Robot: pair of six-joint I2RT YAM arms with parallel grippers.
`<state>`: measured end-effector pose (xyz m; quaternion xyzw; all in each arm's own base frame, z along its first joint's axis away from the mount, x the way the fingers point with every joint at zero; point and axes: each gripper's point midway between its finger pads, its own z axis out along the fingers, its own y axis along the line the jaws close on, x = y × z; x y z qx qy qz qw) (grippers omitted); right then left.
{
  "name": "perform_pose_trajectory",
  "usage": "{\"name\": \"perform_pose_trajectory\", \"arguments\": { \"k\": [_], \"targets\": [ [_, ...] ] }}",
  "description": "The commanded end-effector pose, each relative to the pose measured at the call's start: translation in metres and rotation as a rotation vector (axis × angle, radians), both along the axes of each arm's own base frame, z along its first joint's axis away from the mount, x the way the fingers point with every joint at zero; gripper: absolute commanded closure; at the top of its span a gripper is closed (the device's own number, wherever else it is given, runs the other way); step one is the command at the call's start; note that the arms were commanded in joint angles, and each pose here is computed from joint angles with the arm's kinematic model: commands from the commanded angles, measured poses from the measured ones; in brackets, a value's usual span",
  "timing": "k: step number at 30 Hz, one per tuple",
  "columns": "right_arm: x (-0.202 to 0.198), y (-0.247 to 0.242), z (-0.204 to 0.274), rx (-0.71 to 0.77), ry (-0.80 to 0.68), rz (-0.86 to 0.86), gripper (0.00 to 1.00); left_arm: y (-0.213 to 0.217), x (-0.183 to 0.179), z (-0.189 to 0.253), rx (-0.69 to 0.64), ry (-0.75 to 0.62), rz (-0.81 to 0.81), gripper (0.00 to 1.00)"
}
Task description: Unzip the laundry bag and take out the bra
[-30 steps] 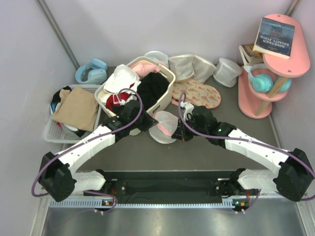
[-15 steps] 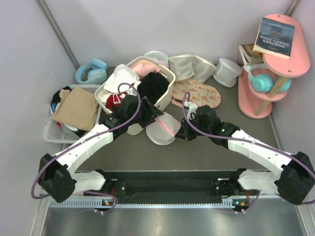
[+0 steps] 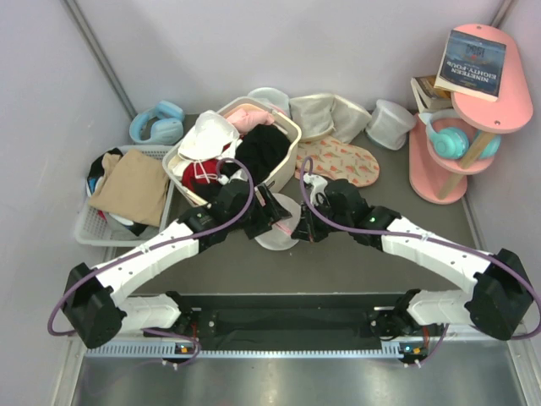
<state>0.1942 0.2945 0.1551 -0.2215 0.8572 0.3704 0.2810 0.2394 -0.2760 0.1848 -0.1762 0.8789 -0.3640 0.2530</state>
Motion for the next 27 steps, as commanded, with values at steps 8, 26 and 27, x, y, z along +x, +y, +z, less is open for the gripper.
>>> {"name": "perform_pose_trajectory", "arguments": {
  "k": [8, 26, 27],
  "targets": [
    [-0.003, 0.039, 0.043, 0.078, -0.083, 0.091, 1.0, -0.004, -0.014, -0.011, 0.026, 0.023, 0.034, 0.47],
    [-0.002, 0.002, 0.012, 0.014, -0.048, 0.001, 1.0, 0.014, 0.003, 0.001, 0.037, -0.033, 0.124, 1.0],
    [-0.001, 0.001, 0.011, 0.012, -0.047, -0.005, 1.0, 0.017, 0.004, 0.004, 0.031, -0.041, 0.133, 1.0]
  ]
}}
